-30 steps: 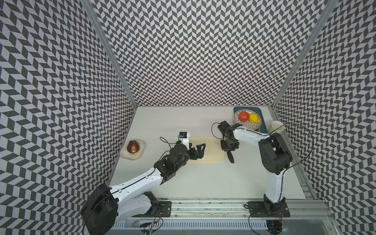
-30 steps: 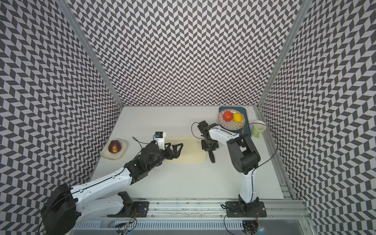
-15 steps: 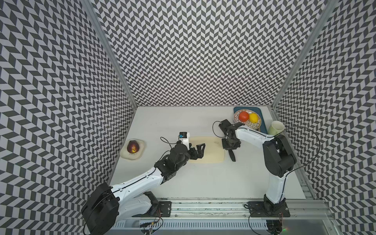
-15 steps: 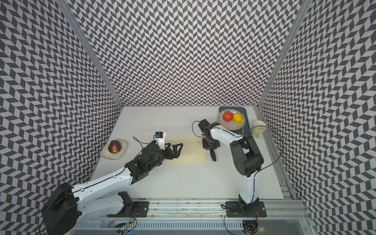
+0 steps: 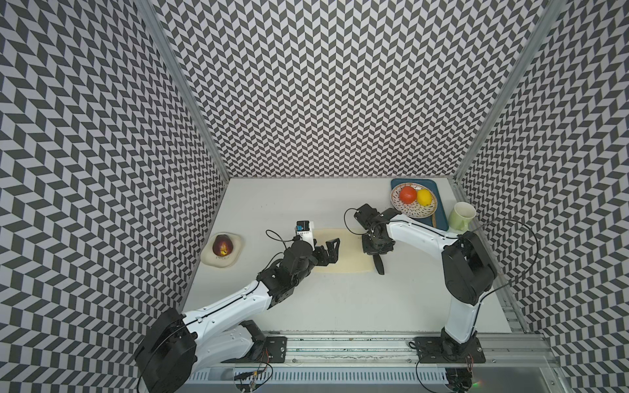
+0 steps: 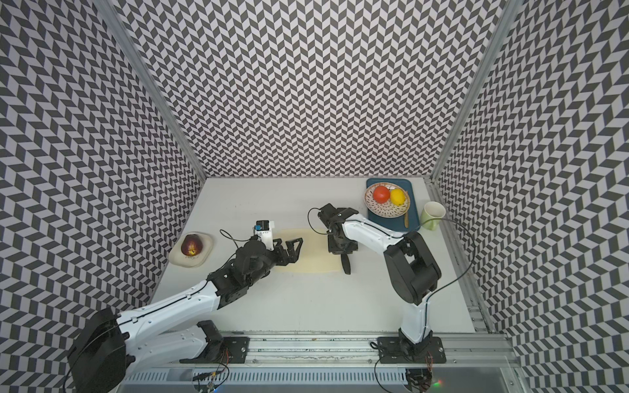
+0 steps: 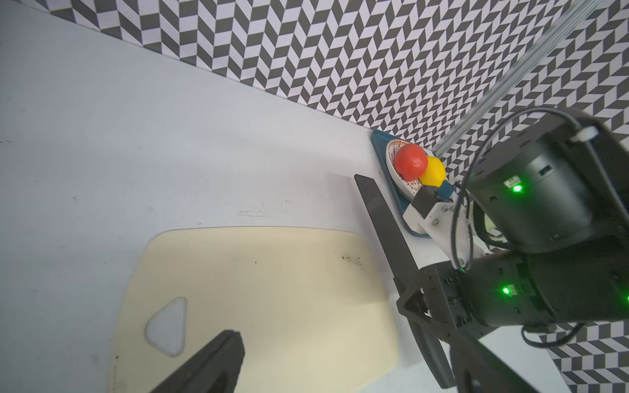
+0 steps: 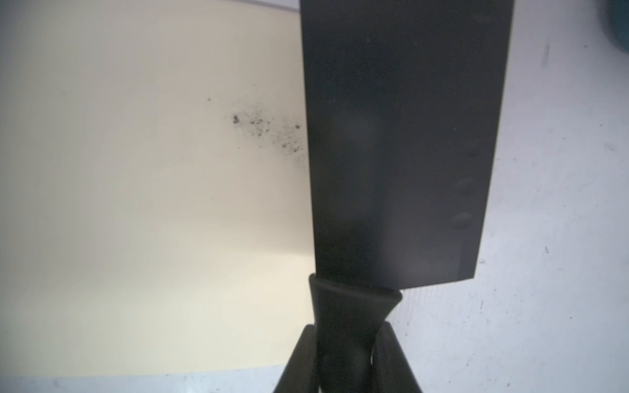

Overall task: Align the knife with the edge of the cutting board
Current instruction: Pick up the knife at the center of the board, then place the knife at the edge of the cutting board.

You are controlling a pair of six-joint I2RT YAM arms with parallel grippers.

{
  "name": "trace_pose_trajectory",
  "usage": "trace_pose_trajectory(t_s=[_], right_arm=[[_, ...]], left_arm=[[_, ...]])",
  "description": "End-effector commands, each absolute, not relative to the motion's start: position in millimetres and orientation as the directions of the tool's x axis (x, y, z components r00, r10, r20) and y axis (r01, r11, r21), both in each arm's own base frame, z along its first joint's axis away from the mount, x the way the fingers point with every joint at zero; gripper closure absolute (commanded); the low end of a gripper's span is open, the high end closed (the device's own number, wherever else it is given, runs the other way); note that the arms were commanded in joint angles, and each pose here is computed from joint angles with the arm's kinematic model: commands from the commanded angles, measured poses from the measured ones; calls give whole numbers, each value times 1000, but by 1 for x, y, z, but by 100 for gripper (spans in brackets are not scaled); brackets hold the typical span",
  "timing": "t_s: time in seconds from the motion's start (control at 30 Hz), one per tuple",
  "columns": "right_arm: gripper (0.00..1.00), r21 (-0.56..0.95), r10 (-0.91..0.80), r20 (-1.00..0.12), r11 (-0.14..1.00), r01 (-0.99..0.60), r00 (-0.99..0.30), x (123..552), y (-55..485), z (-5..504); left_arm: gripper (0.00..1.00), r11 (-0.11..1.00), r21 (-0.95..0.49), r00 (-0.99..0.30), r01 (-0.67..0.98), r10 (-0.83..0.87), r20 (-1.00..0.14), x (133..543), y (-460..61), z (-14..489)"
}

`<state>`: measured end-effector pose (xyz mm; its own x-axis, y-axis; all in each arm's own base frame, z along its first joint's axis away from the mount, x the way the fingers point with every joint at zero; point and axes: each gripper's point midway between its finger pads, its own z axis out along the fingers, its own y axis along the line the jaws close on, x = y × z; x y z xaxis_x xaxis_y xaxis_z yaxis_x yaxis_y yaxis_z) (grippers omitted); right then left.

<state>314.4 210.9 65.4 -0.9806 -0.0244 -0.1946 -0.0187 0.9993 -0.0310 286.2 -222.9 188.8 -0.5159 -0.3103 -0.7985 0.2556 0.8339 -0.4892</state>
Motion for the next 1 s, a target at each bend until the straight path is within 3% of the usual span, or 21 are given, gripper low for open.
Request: trace_pose_trajectory(t_s=[0.0, 0.6, 0.97], right_arm=[[85, 52, 30, -263, 999, 17, -964, 313, 234, 84], [84, 141, 78, -203, 989, 50, -976, 255, 264, 60], [83, 96, 60, -211, 995, 41, -976, 260, 270, 47]], left_arm=[[0, 859, -483, -464, 170, -363, -808, 289, -202, 199], [0, 842, -514, -422, 164, -411, -808, 283, -190, 211], [0, 842, -513, -421, 167, -410, -810, 283, -190, 211]])
